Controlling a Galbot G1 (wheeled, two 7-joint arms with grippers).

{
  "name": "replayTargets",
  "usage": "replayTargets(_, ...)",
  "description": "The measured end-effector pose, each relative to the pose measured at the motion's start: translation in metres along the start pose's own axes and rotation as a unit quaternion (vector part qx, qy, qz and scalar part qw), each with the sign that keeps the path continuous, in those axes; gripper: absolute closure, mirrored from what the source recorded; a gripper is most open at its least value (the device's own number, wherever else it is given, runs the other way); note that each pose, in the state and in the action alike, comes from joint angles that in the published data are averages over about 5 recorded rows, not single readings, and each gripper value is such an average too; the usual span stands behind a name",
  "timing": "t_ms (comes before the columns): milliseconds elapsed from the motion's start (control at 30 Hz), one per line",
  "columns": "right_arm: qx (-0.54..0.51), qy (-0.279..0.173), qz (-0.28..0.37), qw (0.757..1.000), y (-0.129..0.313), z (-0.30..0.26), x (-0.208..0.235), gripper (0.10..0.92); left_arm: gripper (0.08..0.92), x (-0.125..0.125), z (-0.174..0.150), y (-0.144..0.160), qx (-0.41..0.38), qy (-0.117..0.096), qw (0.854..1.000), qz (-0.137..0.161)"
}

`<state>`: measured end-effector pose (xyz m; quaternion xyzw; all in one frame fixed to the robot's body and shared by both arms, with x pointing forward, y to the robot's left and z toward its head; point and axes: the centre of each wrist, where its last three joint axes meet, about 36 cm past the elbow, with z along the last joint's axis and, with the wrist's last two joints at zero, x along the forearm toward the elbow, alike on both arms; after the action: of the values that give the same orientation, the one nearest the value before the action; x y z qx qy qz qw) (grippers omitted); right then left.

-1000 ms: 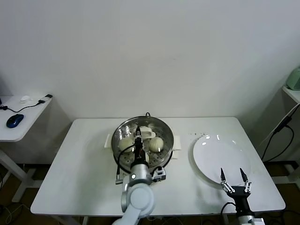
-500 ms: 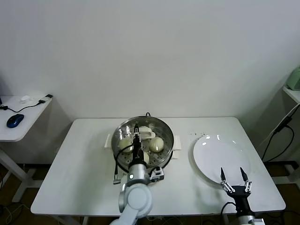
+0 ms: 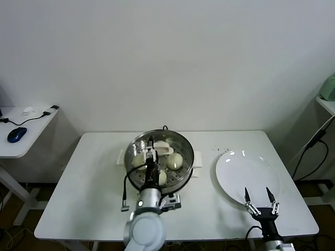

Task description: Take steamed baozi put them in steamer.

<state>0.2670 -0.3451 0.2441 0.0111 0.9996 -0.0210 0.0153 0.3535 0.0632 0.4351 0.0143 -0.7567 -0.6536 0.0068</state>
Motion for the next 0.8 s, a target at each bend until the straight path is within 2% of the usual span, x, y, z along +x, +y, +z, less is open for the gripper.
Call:
replayTargets(200, -0.003, 0.010, -0.001, 1.000, 0.000, 0.000, 0.006, 0.200, 0.177, 0.010, 0.024, 0.012, 0.071, -0.023, 0.997, -0.008)
replayTargets(367, 0.003, 0.017, 0.002, 1.000, -0.002, -0.002, 0.008, 0.200, 0.177, 0.012, 0.060, 0.022, 0.178, -0.037, 0.983, -0.007)
replayTargets(533, 0.009, 0.017, 0.000, 1.000, -0.004, -0.004, 0.010, 0.200, 0.177, 0.011, 0.116, 0.025, 0.297, -0.037, 0.954, -0.003)
replayTargets(800, 0.015, 0.022, 0.002, 1.000, -0.005, -0.005, 0.009, 0.200, 0.177, 0.019, 0.210, 0.001, 0.457, -0.003, 0.890, 0.004)
